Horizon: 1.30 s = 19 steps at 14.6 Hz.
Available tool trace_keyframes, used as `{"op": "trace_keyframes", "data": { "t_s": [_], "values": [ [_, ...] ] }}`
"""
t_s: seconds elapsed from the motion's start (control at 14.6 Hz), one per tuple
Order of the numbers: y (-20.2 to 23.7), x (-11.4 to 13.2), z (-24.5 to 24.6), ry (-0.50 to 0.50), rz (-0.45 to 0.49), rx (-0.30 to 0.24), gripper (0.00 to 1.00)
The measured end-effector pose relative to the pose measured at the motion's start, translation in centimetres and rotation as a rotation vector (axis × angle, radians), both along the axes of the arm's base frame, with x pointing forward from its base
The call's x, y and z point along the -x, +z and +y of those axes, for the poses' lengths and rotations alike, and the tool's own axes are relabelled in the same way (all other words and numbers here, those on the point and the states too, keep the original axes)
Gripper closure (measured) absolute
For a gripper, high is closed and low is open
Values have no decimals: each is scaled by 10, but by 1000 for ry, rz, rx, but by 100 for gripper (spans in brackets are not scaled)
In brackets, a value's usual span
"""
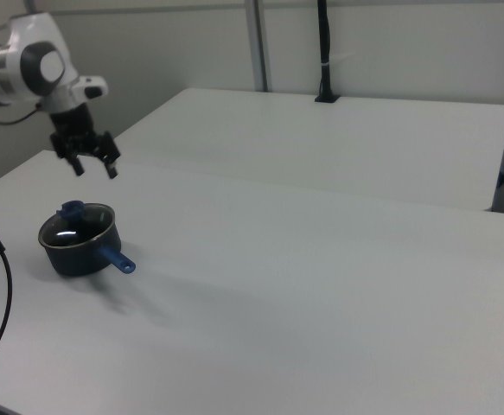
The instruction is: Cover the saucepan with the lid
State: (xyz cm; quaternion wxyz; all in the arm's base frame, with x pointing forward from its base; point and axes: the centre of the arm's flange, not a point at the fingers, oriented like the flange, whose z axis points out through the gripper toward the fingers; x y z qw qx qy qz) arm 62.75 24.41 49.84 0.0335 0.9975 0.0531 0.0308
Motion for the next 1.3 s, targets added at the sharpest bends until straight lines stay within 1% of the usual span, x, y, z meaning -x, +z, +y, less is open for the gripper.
{"op": "trace_keyframes", "data": {
  "t_s": [0.21, 0.34, 0.48, 0.62, 0.75, 0.89, 1.16, 1.3],
  "values": [
    [26, -4, -45, -69, 1, 4, 0],
    [31, -12, -83, -96, 6, 9, 0],
    [36, -15, -146, -104, 57, 29, 0],
    [53, -10, -203, -127, 73, 40, 0],
    [76, 2, -244, -161, 63, 43, 0],
    [89, 16, -261, -181, 57, 41, 0],
    [90, 38, -259, -171, 91, 40, 0],
    [91, 43, -261, -171, 98, 39, 0]
  ]
}}
